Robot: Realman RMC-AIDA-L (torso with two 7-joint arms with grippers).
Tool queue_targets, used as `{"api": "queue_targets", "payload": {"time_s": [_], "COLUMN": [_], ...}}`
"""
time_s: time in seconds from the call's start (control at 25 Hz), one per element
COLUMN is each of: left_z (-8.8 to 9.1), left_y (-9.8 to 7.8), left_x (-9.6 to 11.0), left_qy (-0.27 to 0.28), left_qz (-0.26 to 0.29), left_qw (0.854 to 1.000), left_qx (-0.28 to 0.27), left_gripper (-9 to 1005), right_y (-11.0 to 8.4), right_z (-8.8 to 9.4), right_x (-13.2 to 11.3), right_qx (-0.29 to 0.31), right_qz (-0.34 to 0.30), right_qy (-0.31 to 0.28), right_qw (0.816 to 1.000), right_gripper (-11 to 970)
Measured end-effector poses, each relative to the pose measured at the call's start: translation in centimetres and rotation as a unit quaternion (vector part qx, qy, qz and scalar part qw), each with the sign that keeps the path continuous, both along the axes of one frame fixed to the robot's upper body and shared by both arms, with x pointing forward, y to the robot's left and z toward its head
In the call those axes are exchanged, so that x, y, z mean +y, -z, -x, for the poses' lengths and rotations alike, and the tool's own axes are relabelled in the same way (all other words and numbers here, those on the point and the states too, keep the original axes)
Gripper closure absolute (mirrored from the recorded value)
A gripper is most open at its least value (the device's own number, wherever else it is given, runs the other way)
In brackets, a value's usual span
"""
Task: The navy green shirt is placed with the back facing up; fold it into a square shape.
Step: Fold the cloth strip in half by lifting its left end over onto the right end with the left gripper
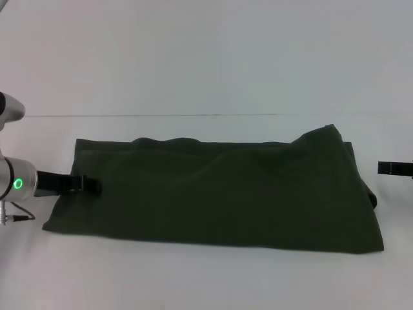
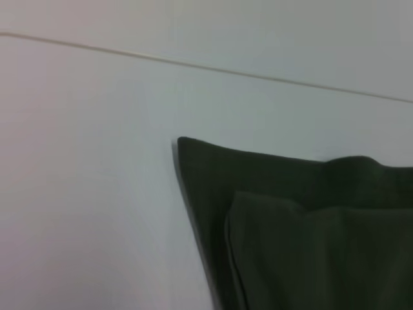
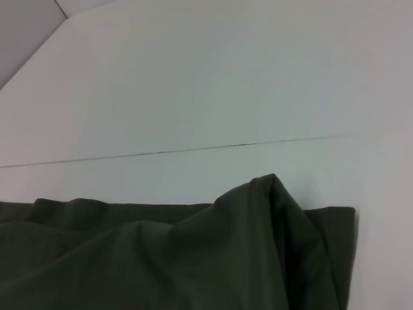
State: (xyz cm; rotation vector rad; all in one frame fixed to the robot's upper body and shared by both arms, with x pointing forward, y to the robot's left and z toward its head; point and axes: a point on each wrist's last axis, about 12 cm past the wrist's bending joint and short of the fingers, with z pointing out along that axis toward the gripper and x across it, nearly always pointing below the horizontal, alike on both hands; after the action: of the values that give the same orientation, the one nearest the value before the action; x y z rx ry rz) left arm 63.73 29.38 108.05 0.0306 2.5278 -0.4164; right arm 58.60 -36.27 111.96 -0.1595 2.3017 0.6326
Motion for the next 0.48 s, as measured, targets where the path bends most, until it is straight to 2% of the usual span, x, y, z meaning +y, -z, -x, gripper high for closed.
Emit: {"api": "queue_targets", "payload": {"time_s": [0.16,0.4,0.48], "left_z": [-0.16,-0.41,-0.49], "left_y": [-0.28,-0.75,-0.87], "left_x": [0.06,-0.50,-0.87], "left_qy": [0.000,0.016,0.021], "left_qz": [-0.002,-0.007,-0.005], "left_qw": [1.000,1.000,1.000], "left_qx": [-0.005,-0.012,-0.012], "left_gripper": [350,594,711], "right_y": [-0.01,0.02,0.04], "right_z": [-0.01,0.09,0.12], "right_x": [-0.02,-0.20,-0.25], "right_qx": [0.000,0.001,0.001], "right_qz": [0.000,-0.002,-0.003], "right_qy": [0.001,0.005,0.006], "right_qw": [1.000,1.000,1.000], "right_gripper": [447,457,460]}}
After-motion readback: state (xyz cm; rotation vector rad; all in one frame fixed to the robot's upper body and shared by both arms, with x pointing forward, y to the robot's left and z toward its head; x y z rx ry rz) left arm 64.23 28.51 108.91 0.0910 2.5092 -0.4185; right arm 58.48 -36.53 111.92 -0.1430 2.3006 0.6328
